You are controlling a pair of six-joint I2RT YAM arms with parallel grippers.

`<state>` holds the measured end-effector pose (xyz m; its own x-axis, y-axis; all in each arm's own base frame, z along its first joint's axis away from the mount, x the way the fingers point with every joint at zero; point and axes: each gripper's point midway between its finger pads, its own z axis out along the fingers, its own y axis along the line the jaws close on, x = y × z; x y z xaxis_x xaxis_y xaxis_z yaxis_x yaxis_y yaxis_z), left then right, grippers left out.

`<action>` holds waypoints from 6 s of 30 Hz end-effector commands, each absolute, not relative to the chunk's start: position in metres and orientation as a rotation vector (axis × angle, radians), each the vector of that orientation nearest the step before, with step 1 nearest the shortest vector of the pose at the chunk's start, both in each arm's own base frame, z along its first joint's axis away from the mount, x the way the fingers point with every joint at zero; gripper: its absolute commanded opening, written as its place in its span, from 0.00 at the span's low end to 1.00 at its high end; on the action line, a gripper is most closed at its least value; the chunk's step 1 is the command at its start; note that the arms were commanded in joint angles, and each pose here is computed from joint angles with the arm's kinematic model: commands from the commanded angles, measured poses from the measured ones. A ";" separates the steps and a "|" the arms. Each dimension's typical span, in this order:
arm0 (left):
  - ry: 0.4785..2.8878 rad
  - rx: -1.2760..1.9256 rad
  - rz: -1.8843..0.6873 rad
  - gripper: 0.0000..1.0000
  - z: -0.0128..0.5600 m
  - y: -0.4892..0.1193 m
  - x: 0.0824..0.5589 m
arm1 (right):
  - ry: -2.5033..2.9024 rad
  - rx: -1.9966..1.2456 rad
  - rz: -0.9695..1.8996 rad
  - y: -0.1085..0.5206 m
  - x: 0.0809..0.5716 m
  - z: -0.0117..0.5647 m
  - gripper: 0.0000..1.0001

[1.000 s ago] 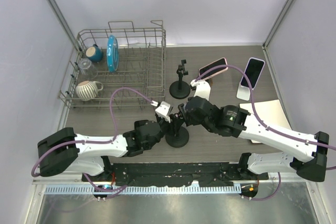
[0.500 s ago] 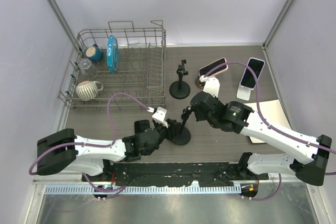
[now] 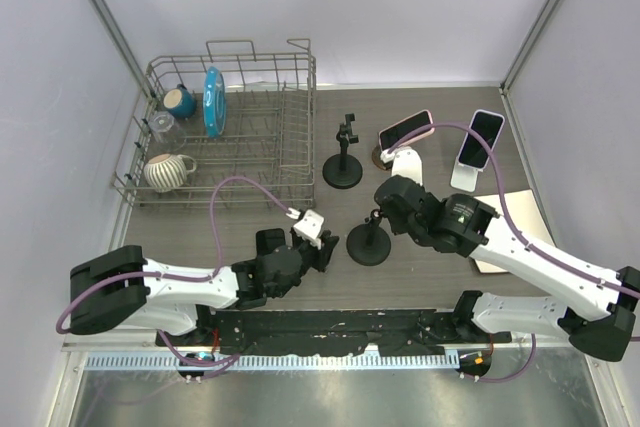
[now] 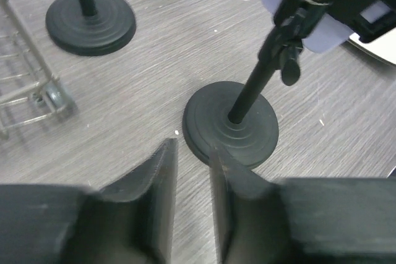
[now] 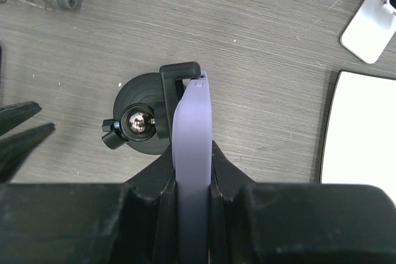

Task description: Remove the phone from the phone stand

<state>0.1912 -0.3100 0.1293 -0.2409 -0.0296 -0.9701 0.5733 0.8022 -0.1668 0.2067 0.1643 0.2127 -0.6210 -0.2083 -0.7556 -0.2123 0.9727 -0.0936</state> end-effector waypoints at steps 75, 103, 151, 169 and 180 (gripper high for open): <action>1.670 0.491 -0.930 0.00 0.163 -0.390 0.188 | 1.563 -0.172 0.436 0.208 0.236 0.242 0.33; 1.733 0.227 -0.417 0.00 0.149 -0.324 0.249 | 2.240 -0.466 0.170 0.193 0.169 0.165 0.01; 1.746 0.368 -0.625 0.00 0.134 -0.357 0.211 | 1.835 0.120 0.098 0.153 0.240 0.257 0.01; 1.688 0.436 -0.444 0.00 0.138 -0.381 0.278 | 1.714 0.206 0.176 0.099 0.217 0.272 0.01; 1.734 0.424 -0.279 0.03 0.118 -0.369 0.364 | 1.703 0.206 0.173 0.088 0.212 0.274 0.01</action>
